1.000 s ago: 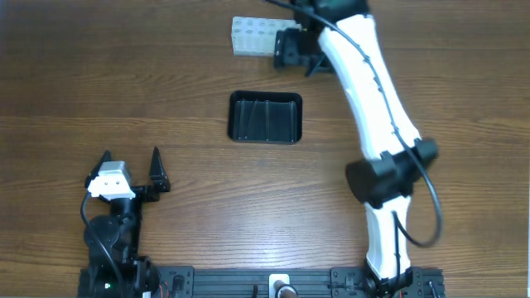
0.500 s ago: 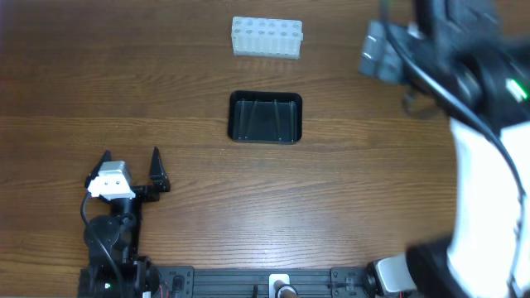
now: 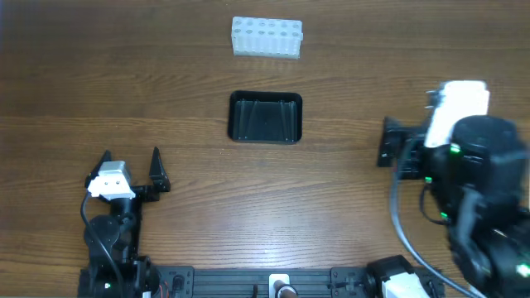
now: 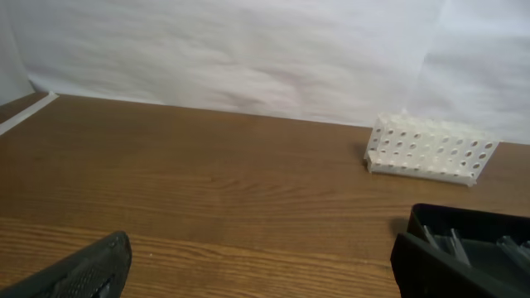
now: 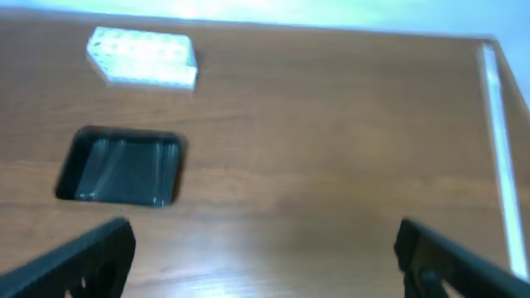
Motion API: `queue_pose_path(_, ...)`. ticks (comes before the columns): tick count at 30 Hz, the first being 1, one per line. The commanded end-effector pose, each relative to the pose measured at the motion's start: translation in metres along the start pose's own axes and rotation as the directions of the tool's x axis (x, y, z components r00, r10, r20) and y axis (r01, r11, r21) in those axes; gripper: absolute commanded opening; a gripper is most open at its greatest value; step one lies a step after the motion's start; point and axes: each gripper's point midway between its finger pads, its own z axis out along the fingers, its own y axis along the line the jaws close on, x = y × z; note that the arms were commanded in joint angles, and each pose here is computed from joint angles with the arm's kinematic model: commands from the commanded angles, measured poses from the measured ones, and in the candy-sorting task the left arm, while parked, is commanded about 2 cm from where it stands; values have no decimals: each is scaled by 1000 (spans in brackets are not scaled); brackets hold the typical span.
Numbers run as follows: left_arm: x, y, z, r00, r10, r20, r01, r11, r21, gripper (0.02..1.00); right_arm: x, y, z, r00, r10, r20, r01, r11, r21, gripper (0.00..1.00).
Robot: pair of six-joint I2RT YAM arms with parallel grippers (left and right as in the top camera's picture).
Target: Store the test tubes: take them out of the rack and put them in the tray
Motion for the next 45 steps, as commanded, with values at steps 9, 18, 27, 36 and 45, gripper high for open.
queue_pose_path(9, 2, -1, 0, 1000, 11, -6, -11, 1000, 8, 998, 81, 34, 77, 946, -284, -157, 256, 950, -179, 991)
queue_pose_path(18, 2, -1, 0, 1000, 11, -6, -11, 1000, 8, 996, 83, 38, 77, 949, -274, -153, 240, 948, -211, 991)
queue_pose_path(27, 2, -1, 0, 1000, 11, -6, -11, 1000, 8, 998, 109, 32, 72, 958, -268, -101, 244, 949, -201, 991)
queue_pose_path(36, 2, -1, 0, 1000, 11, -6, -11, 1000, 8, 998, 138, 31, 83, 954, -214, 210, 245, 960, -133, 993)
queue_pose_path(45, 2, -1, 0, 1000, 11, -6, -11, 1000, 8, 998, 136, 17, 96, 861, -149, 486, 187, 982, -30, 991)
